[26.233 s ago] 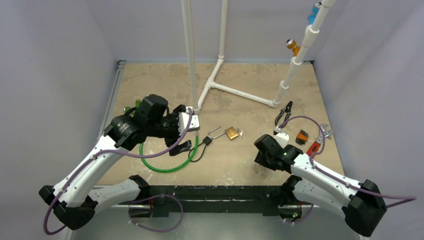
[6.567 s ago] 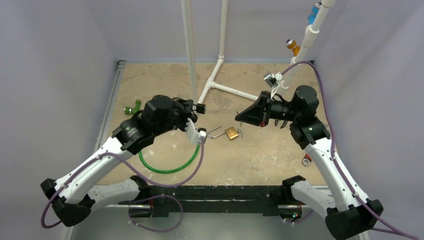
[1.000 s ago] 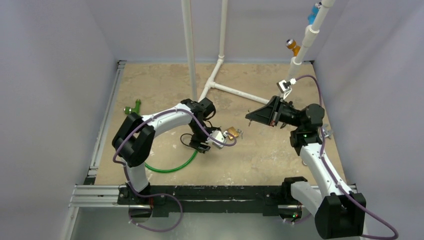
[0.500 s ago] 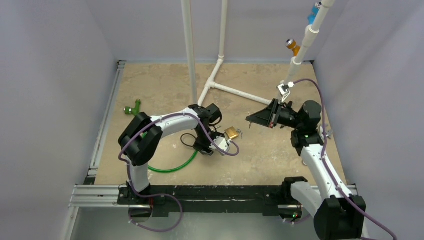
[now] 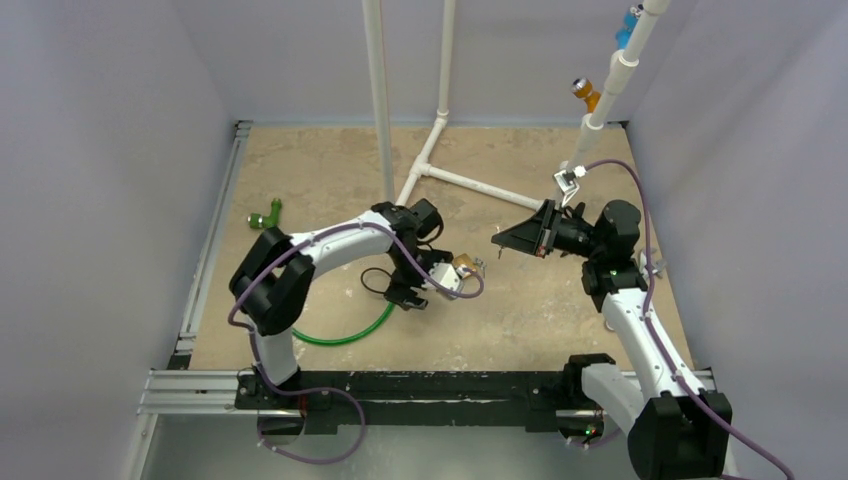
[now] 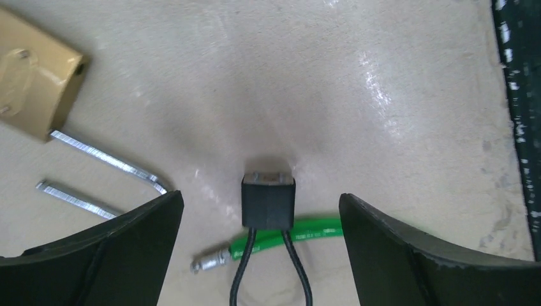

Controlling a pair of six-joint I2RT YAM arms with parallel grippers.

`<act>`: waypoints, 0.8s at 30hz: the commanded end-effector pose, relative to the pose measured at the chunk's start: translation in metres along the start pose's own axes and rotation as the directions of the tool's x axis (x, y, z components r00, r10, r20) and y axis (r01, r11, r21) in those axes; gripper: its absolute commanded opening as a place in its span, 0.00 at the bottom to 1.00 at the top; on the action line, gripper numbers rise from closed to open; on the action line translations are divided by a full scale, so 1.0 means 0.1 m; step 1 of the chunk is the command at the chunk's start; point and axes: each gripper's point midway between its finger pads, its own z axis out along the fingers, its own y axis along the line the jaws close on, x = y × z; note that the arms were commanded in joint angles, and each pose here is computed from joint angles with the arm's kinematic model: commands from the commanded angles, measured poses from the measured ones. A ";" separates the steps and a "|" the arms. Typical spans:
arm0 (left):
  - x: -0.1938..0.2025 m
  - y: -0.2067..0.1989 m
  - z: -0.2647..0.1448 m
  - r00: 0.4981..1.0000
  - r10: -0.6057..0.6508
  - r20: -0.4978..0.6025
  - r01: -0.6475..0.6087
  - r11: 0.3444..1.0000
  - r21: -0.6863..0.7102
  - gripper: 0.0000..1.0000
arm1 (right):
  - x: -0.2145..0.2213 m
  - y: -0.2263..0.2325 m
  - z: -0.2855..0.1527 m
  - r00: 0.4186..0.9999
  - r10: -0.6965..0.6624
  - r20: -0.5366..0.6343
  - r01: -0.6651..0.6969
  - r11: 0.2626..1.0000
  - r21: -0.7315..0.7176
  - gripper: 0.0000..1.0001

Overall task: Unlock with the key
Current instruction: Place the lock at the center of the board, then adjust the key.

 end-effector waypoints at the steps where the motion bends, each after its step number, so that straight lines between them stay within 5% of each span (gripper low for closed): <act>1: -0.48 -0.06 -0.89 0.986 -0.020 0.168 0.044 0.989 -0.140 0.97 | -0.12 0.22 -0.02 0.995 -0.097 0.022 0.098 0.994 -0.040 0.00; 6: -0.99 -0.19 -1.72 0.948 0.103 0.301 0.003 0.943 -0.332 0.99 | -0.13 0.30 0.00 0.993 -0.119 0.012 0.119 0.990 -0.072 0.00; 9: -1.31 -0.10 -2.26 0.906 0.263 0.332 -0.051 0.845 -0.532 0.99 | -0.08 0.47 0.04 0.990 -0.140 -0.011 0.137 0.980 -0.143 0.00; 10: -1.39 -0.01 -2.42 0.892 0.334 0.304 -0.074 0.773 -0.630 0.99 | -0.04 0.56 0.07 0.989 -0.147 -0.031 0.139 0.973 -0.185 0.00; 13: -1.61 0.28 -2.91 0.795 0.606 0.028 -0.251 0.370 -0.894 0.92 | 0.10 0.82 0.18 0.982 -0.171 -0.085 0.140 0.946 -0.292 0.00; 16: -1.75 0.43 -3.01 0.604 0.717 -0.349 -0.452 -0.053 -0.891 0.82 | 0.22 1.08 0.32 0.963 -0.231 -0.141 0.165 0.913 -0.373 0.00; 18: -1.91 0.45 -3.20 0.515 0.693 -0.506 -0.442 -0.291 -0.848 0.75 | 0.21 1.19 0.35 0.956 -0.251 -0.152 0.174 0.901 -0.398 0.00; 20: -1.98 0.43 -3.29 0.461 0.658 -0.595 -0.440 -0.413 -0.798 0.70 | 0.21 1.26 0.33 0.952 -0.258 -0.167 0.168 0.891 -0.422 0.00; 24: -2.06 0.33 -3.35 0.399 0.623 -0.673 -0.419 -0.529 -0.738 0.64 | 0.23 1.37 0.29 0.945 -0.261 -0.198 0.143 0.872 -0.467 0.00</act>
